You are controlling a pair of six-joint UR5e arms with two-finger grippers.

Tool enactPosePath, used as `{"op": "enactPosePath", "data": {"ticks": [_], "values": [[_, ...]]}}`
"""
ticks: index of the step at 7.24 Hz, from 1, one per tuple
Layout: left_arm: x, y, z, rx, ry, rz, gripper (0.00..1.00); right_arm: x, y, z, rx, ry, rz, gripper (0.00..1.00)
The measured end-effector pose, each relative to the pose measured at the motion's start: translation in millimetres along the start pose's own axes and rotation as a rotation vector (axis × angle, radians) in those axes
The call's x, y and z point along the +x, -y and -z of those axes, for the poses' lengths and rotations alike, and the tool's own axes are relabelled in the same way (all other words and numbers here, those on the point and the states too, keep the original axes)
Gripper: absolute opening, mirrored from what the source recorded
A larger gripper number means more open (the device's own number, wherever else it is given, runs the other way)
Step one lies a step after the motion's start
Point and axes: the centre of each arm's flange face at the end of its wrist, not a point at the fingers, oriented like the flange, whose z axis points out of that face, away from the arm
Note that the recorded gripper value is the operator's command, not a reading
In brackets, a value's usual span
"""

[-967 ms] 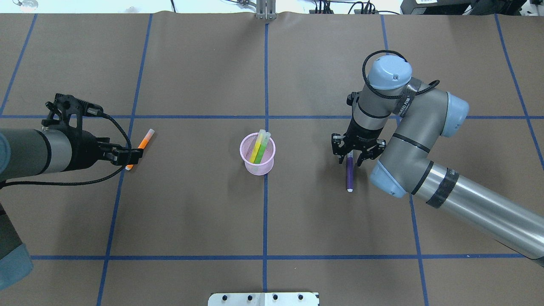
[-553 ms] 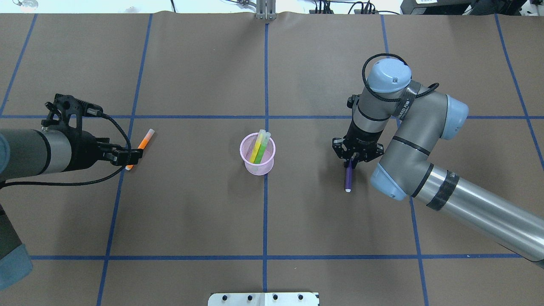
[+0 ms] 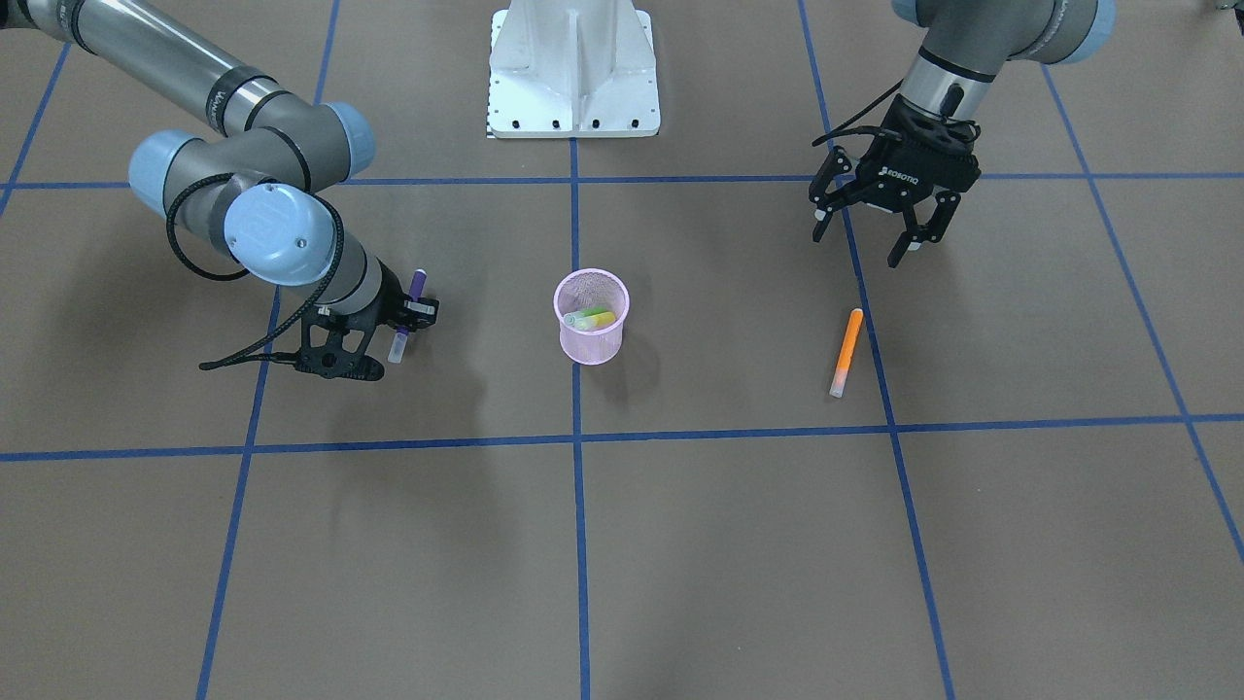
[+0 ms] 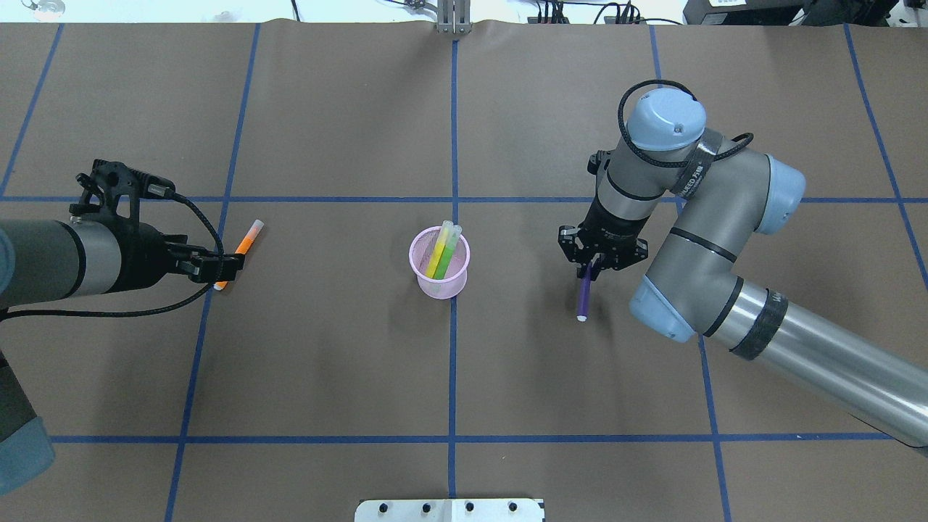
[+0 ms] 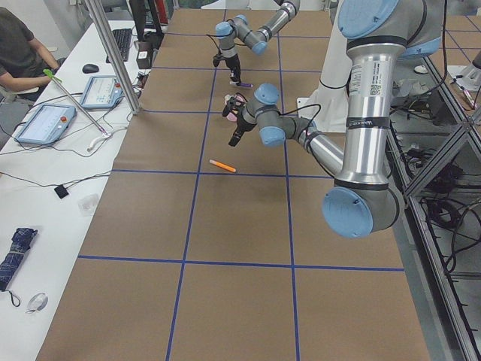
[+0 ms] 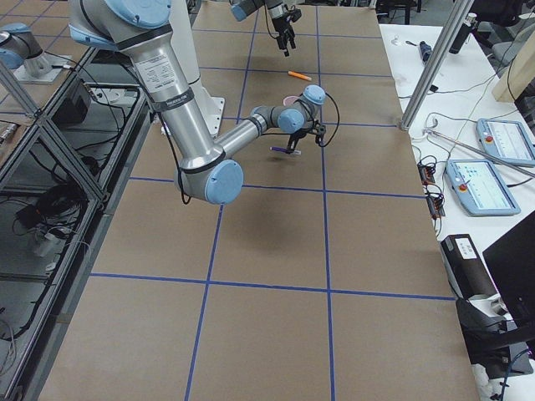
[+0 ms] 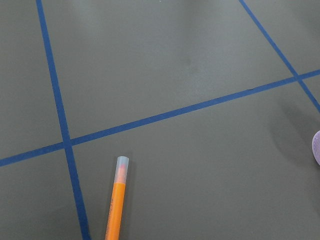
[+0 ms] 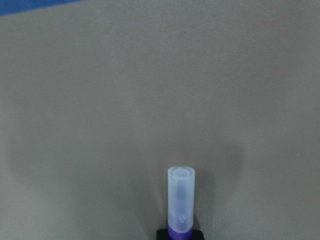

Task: Collect pens into pen holder
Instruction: 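Lift the purple marker with the right gripper and carry it over the pink cup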

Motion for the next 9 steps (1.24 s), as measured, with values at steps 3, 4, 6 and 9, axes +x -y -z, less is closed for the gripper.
{"op": "enactPosePath", "data": {"ticks": [3,4,6,9], "values": [[5,4,4,0.012,-0.013,-0.003,0.99,-65,-57,60,0.406,0.105,-0.026,0.0],[6,4,4,0.013,-0.015,-0.004,0.99,-89,-73,76,0.519,0.159,-0.07,0.0],[6,4,2,0.012,-0.016,-0.006,0.99,-128,-124,66,0.739,0.236,-0.13,0.0],[5,3,-1,0.008,-0.012,-0.006,0.99,-146,-164,49,0.823,0.271,-0.125,0.0]]}}
